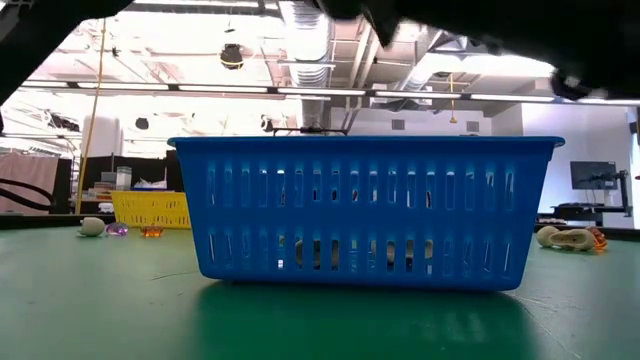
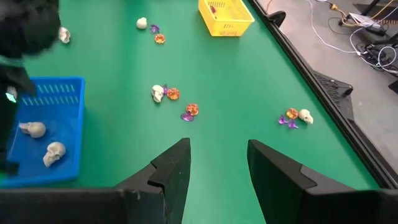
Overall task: Sort Halloween decoration
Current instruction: Put the orange pumpkin toy into the orange basket, then put the white skull toy into the blue basket
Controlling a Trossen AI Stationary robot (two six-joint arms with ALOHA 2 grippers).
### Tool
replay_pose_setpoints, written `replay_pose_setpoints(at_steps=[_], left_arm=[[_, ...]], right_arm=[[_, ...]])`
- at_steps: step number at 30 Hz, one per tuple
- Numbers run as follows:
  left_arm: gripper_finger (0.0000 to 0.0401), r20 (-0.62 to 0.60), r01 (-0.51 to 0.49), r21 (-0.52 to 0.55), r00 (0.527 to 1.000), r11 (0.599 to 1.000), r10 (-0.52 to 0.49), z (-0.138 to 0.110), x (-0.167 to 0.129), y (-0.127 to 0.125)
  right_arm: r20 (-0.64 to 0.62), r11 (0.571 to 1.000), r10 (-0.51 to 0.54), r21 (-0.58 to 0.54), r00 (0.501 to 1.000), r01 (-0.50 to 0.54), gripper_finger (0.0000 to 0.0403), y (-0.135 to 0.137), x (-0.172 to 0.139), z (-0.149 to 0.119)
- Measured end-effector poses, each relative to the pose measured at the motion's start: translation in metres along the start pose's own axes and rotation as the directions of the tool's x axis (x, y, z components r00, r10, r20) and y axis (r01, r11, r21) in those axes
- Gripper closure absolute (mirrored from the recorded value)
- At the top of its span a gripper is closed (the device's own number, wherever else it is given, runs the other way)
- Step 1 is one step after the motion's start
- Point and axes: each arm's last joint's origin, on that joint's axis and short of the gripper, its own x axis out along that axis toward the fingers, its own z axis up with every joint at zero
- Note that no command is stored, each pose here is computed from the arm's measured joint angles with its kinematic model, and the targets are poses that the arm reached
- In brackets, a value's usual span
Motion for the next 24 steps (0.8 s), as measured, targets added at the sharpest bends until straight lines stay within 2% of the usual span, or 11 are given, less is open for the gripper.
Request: replay_pose_setpoints(at_steps=[4,6,8,10,13,15,17,19,21,24], left_arm=[[0.0182,-0.127,0.022,0.056,0.992,0.998,-0.015,0.031,-0.03,0.003],[0.018,-0.198,-0.011,0.094,0.98,0.996,0.03,0.053,-0.052,0.002],[0.018,-0.297,-0.069,0.138,0.949,0.988,0.108,0.071,-0.077,0.001],[0.018,-0.436,-0.106,0.195,0.881,0.975,0.183,0.079,-0.104,0.002],[0.018,-0.59,-0.166,0.257,0.753,0.952,0.291,0.079,-0.143,0.009],[0.018,-0.644,-0.228,0.267,0.681,0.936,0.349,0.072,-0.168,0.021],[0.0179,-0.669,-0.299,0.234,0.642,0.925,0.376,0.062,-0.197,0.033],[0.0179,-0.663,-0.369,0.187,0.636,0.91,0.394,0.049,-0.226,0.04],[0.0179,-0.588,-0.461,0.115,0.682,0.88,0.434,0.04,-0.253,0.043],[0.0179,-0.414,-0.537,-0.001,0.768,0.844,0.488,0.029,-0.291,0.039]], right_arm=[[-0.003,1.0,-0.004,-0.005,1.0,0.004,0.0214,0.0,0.0,-0.001],[-0.004,1.0,-0.008,-0.007,1.0,0.008,0.0214,0.0,0.0,-0.001],[-0.009,1.0,-0.017,-0.013,1.0,0.017,0.0214,0.001,0.002,-0.001],[-0.025,0.999,-0.025,-0.03,0.999,0.024,0.0214,0.004,0.006,-0.003],[-0.05,0.998,-0.045,-0.057,0.998,0.042,0.0214,0.011,0.015,-0.006],[-0.073,0.995,-0.064,-0.078,0.995,0.059,0.0214,0.015,0.023,-0.008],[-0.099,0.992,-0.087,-0.096,0.991,0.077,0.0214,0.02,0.033,-0.011],[-0.128,0.99,-0.1,-0.108,0.987,0.086,0.0214,0.022,0.042,-0.013],[-0.169,0.992,-0.086,-0.103,0.982,0.069,0.0214,0.025,0.048,-0.016],[-0.251,0.997,-0.032,-0.076,0.967,0.013,0.0214,0.026,0.052,-0.02]])
